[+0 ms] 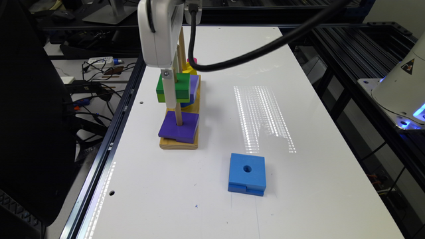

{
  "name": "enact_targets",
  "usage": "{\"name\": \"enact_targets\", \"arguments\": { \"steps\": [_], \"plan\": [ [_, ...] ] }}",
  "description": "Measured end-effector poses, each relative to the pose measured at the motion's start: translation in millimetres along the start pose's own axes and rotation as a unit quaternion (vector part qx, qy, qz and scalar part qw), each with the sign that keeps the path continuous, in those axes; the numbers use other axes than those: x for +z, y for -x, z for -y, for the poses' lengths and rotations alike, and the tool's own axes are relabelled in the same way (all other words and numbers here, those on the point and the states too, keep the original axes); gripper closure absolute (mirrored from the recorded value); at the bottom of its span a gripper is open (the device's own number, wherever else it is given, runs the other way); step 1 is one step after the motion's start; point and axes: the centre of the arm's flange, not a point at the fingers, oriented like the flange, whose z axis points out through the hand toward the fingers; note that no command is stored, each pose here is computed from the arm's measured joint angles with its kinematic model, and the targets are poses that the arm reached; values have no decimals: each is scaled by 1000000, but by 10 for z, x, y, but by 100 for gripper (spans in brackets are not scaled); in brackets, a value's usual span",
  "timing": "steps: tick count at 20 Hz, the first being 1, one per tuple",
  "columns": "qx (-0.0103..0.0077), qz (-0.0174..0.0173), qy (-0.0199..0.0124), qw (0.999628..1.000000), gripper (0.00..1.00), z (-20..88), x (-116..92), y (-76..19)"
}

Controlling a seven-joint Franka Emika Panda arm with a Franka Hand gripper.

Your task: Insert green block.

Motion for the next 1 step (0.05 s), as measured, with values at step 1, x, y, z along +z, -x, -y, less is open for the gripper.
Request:
{"name": "enact_targets", "arguments": {
  "steps": [1],
  "plan": [
    [3,-2,-3,1000000,100,0,0,0]
  ]
}}
